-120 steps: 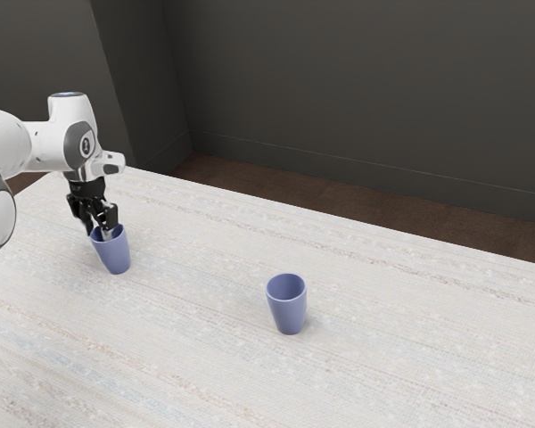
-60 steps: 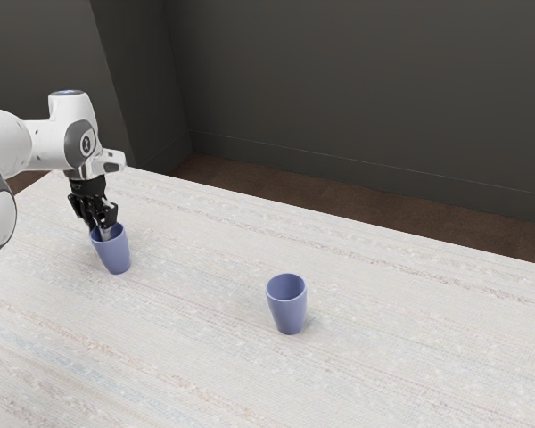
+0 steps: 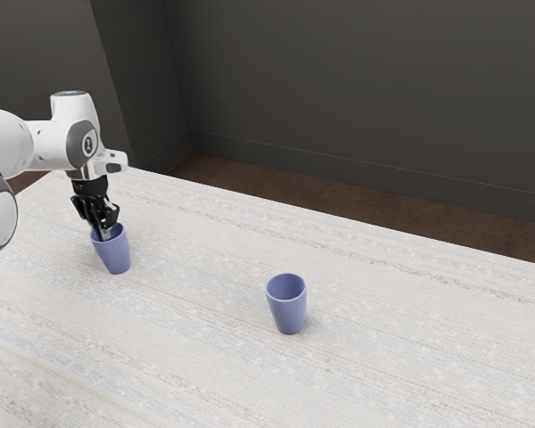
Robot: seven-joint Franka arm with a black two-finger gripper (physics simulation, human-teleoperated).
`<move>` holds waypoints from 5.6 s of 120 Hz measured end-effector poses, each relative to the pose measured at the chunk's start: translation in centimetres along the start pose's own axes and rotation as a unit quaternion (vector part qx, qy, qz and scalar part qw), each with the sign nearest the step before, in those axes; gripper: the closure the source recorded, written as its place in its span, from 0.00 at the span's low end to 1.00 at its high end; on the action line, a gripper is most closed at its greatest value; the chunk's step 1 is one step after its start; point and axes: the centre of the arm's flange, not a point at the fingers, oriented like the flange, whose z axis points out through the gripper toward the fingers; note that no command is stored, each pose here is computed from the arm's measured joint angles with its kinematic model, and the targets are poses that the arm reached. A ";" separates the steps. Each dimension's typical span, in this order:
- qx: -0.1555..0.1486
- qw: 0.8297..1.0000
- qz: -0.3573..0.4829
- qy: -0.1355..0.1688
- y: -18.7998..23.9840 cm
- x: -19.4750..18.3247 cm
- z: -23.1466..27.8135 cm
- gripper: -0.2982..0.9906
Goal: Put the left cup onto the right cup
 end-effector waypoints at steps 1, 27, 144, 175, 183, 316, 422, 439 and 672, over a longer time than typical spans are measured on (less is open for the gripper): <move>0.000 1.000 0.000 0.000 0.0 0.0 0.0 0.71; -0.001 1.000 0.001 0.000 0.1 0.1 0.0 0.74; 0.009 1.000 0.005 0.024 0.9 -0.4 -3.9 0.84; 0.011 0.999 0.017 0.042 2.7 -0.8 -7.2 0.84; 0.012 0.999 0.022 0.046 3.4 -0.9 -8.2 0.84; 0.008 0.991 0.123 0.058 16.6 -1.4 -16.4 0.84; 0.011 0.972 0.227 0.058 29.8 -0.8 -17.9 0.84; 0.012 0.969 0.242 0.057 31.7 -0.7 -17.8 0.84; 0.014 0.942 0.332 0.038 45.1 1.0 -14.0 0.84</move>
